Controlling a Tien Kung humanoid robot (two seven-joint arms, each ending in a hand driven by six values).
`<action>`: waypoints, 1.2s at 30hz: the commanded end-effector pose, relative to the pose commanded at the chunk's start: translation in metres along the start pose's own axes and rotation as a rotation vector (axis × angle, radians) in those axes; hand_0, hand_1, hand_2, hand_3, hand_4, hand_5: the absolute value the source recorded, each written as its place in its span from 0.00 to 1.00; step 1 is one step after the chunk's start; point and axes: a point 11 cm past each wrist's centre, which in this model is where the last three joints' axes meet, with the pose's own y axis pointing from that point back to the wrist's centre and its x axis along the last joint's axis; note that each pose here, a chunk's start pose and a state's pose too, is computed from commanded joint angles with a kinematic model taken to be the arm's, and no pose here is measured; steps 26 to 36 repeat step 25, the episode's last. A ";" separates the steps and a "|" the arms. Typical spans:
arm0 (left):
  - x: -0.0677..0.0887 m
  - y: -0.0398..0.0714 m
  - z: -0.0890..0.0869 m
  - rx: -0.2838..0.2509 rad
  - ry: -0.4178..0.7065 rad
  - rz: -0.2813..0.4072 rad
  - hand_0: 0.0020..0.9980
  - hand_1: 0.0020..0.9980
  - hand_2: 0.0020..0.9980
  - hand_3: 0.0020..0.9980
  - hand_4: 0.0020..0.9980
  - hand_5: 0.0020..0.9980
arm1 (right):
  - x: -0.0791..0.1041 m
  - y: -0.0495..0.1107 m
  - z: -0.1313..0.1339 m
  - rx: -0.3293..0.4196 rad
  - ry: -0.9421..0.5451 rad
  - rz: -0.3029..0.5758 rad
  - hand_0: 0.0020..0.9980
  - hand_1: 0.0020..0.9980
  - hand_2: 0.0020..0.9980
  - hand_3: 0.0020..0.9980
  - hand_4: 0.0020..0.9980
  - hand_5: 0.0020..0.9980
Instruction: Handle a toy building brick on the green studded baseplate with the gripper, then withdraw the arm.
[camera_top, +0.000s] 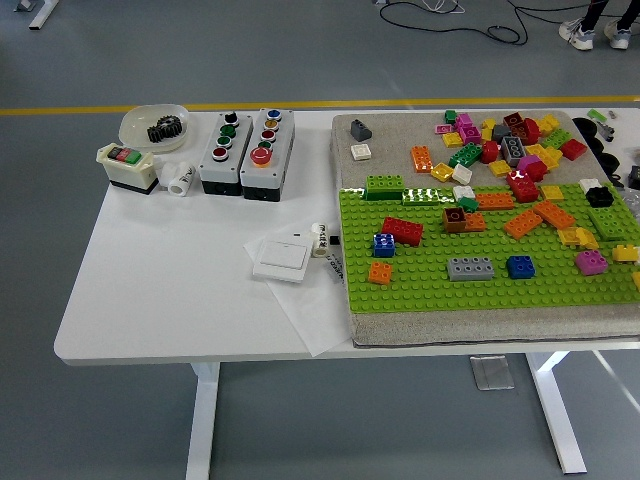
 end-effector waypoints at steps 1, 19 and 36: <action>0.000 0.000 0.000 0.000 0.000 0.000 0.82 0.88 0.88 0.79 0.83 0.70 | 0.000 0.000 0.000 0.000 0.000 0.000 0.86 0.80 0.81 0.83 1.00 0.88; -0.001 0.000 0.001 -0.002 0.000 -0.002 0.82 0.88 0.88 0.79 0.83 0.70 | -0.002 0.000 0.000 -0.009 0.004 -0.021 0.86 0.80 0.80 0.81 1.00 0.87; -0.001 0.000 0.002 -0.003 0.000 -0.003 0.82 0.88 0.88 0.78 0.83 0.70 | -0.002 0.000 0.000 -0.010 0.005 -0.024 0.86 0.80 0.80 0.81 1.00 0.87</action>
